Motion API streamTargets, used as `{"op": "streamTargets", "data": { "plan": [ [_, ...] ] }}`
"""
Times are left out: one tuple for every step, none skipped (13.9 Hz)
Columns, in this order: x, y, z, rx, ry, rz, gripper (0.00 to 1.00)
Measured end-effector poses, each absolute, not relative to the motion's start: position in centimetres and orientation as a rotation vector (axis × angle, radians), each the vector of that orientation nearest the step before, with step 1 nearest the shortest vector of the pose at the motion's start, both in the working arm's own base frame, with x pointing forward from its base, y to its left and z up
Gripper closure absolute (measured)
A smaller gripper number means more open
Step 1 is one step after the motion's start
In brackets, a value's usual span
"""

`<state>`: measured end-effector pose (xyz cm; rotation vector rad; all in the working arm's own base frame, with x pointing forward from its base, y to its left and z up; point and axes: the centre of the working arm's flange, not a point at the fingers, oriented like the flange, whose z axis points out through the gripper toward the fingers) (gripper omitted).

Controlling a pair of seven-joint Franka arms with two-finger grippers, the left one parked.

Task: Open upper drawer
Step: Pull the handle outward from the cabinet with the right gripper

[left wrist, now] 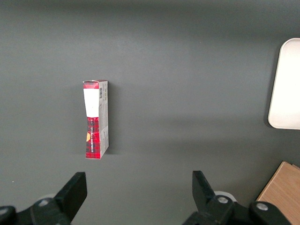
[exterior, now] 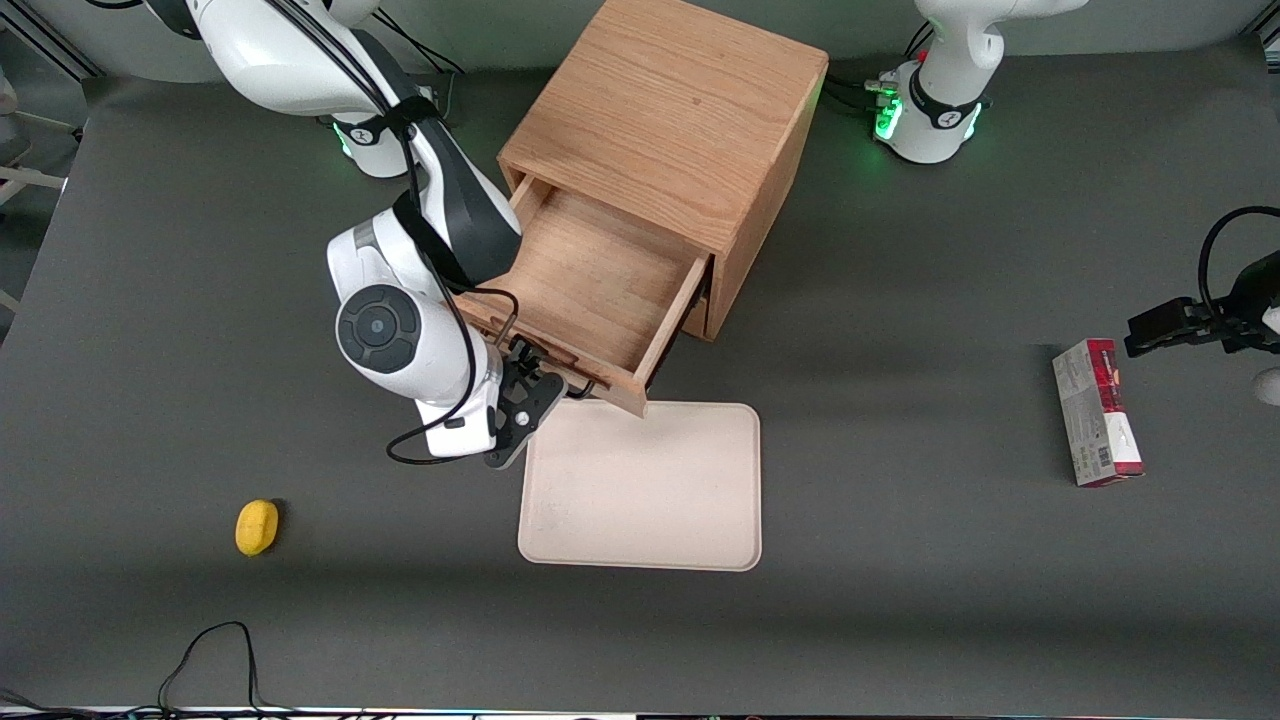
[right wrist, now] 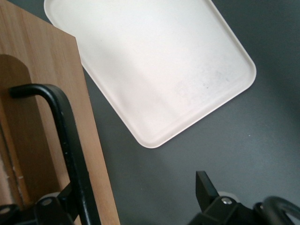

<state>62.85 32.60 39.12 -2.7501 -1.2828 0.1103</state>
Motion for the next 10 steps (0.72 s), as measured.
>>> {"op": "streamTargets", "data": {
  "plan": [
    [63.1, 32.3, 39.1, -2.754, -1.275, 0.108, 0.00],
    [63.4, 31.9, 39.0, -2.758, -1.266, 0.106, 0.00],
    [63.8, 31.4, 39.0, -2.763, -1.255, 0.104, 0.00],
    [64.1, 31.0, 38.9, -2.767, -1.246, 0.101, 0.00],
    [64.4, 30.7, 38.9, -2.771, -1.238, 0.100, 0.00],
    [64.6, 30.4, 38.9, -2.774, -1.231, 0.098, 0.00],
    [64.9, 30.2, 38.8, -2.776, -1.227, 0.095, 0.00],
    [65.1, 30.1, 38.7, -2.778, -1.223, 0.092, 0.00],
    [65.4, 29.9, 38.7, -2.780, -1.219, 0.087, 0.00],
    [65.7, 29.8, 38.5, -2.783, -1.216, 0.085, 0.00]
  ]
}}
